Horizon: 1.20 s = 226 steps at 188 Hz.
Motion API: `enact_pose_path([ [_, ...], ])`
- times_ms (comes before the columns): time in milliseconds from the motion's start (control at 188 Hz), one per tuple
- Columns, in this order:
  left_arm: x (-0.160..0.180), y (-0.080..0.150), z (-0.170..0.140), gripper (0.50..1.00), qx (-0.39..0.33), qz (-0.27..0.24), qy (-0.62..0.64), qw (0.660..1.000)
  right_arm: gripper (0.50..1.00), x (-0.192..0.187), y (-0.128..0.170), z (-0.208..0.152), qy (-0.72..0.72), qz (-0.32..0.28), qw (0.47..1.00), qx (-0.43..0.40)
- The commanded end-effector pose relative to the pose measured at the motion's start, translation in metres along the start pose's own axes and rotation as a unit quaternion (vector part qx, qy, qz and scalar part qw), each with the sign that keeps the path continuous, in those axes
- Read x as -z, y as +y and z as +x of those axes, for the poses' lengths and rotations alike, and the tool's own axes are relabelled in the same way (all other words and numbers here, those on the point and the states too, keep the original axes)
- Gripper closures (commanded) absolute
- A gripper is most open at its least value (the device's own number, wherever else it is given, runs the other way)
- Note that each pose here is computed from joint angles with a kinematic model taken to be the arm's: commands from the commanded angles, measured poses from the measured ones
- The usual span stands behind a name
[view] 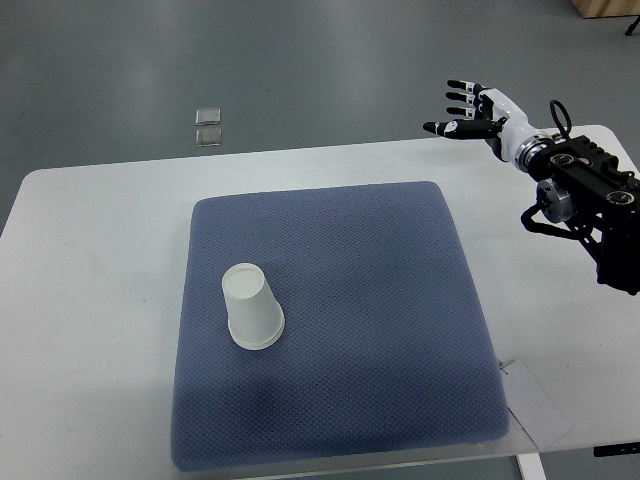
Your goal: Stack paper cups
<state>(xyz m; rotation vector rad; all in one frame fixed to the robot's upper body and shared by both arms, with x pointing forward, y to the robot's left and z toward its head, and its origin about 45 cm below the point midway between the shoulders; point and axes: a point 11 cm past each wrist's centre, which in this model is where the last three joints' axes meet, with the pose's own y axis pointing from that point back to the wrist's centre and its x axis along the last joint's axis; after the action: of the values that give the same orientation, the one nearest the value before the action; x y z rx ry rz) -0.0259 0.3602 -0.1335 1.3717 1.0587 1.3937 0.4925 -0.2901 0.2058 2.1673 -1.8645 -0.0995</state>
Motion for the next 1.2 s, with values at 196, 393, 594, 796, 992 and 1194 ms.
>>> enact_pose_path([
  [196,-0.001,0.000,0.000,0.500,0.000,-0.001,0.000,1.000,0.595,-0.032,0.005,0.000,-0.080,-0.022,0.996,-0.024],
  [393,0.000,0.000,0.000,0.500,0.000,0.000,0.000,1.000,0.585,-0.050,0.007,-0.017,-0.130,-0.025,0.991,-0.032],
  [594,0.000,0.000,0.000,0.500,0.000,0.000,0.000,1.000,0.583,-0.062,0.009,-0.021,-0.148,-0.036,0.986,-0.064],
  [796,0.000,0.000,0.000,0.500,0.000,0.000,0.000,1.000,0.583,-0.066,0.010,-0.028,-0.160,-0.038,0.984,-0.061],
  [992,0.000,0.000,0.000,0.500,0.000,0.000,0.000,1.000,0.583,-0.062,0.009,-0.030,-0.165,-0.033,0.984,-0.055],
  [1194,0.000,0.000,0.000,0.500,0.000,0.000,0.000,1.000,0.583,-0.054,0.008,-0.034,-0.170,-0.023,0.984,-0.047],
])
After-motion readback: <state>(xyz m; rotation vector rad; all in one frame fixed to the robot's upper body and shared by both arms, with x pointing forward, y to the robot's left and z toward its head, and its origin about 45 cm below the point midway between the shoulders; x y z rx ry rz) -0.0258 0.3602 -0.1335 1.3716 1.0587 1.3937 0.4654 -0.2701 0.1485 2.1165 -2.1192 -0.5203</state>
